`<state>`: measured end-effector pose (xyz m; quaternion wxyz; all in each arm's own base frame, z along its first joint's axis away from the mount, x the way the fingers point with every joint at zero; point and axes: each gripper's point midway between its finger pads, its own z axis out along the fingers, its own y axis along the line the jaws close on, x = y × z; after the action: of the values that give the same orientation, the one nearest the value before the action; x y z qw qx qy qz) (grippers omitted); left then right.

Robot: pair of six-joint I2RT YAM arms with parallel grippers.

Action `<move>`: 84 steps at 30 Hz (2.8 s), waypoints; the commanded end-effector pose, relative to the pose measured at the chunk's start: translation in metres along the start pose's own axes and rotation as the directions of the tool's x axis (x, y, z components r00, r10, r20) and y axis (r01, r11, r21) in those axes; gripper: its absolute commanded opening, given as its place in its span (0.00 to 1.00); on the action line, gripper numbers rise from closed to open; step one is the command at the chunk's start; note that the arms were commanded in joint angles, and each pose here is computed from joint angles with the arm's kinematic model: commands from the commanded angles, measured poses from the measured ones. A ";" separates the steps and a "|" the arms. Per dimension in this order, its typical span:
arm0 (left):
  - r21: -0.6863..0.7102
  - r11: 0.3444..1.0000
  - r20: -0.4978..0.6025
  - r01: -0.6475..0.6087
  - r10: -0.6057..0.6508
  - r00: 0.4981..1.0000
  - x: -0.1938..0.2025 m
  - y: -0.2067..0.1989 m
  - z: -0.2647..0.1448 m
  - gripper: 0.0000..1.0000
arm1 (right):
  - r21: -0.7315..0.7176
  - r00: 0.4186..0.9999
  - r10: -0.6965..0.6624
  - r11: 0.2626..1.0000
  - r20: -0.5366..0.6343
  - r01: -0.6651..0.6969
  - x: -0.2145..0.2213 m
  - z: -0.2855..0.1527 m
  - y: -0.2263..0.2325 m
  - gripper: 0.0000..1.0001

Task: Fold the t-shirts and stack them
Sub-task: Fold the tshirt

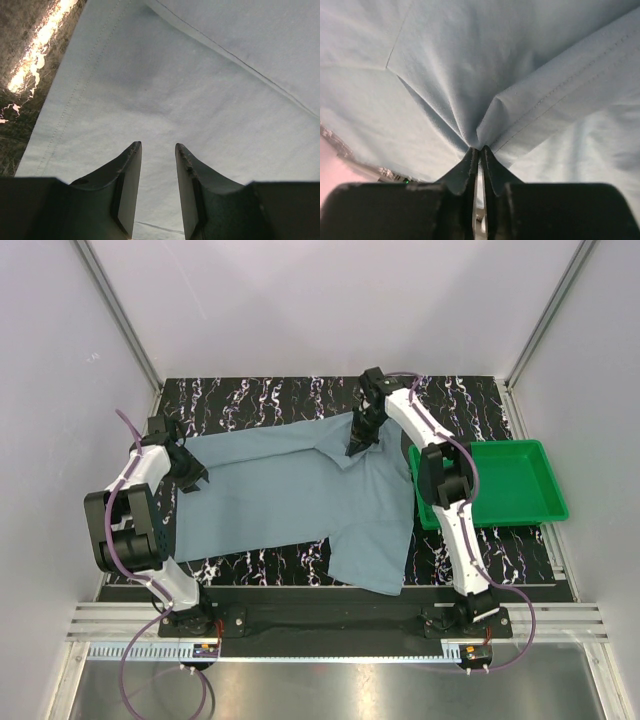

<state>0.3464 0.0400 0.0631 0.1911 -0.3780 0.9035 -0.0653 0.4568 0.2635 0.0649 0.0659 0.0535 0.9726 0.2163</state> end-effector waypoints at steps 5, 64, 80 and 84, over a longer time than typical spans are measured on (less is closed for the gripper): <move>0.016 1.000 0.016 -0.022 0.022 1.000 -0.011 -0.007 -0.002 0.39 | -0.118 0.984 0.002 0.993 -0.179 -0.023 0.063 -0.043 0.030 0.33; 0.099 0.993 0.056 -0.062 0.057 0.997 -0.041 -0.064 -0.007 0.39 | -0.199 0.963 0.225 0.961 0.145 -0.195 -0.071 -0.055 -0.068 0.08; 0.077 0.993 -0.020 -0.091 0.093 0.995 -0.024 -0.061 0.013 0.40 | -0.092 0.957 0.288 0.955 0.044 -0.284 -0.005 -0.072 -0.085 0.15; 0.080 0.991 -0.032 -0.109 0.112 0.993 -0.019 -0.064 0.012 0.40 | -0.071 0.960 0.278 0.959 0.036 -0.275 -0.002 -0.061 -0.094 0.35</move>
<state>0.4074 0.0137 0.0728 0.1958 -0.3358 0.9163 -0.0965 0.4396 0.1546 0.0642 0.0326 0.2092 0.9439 0.2534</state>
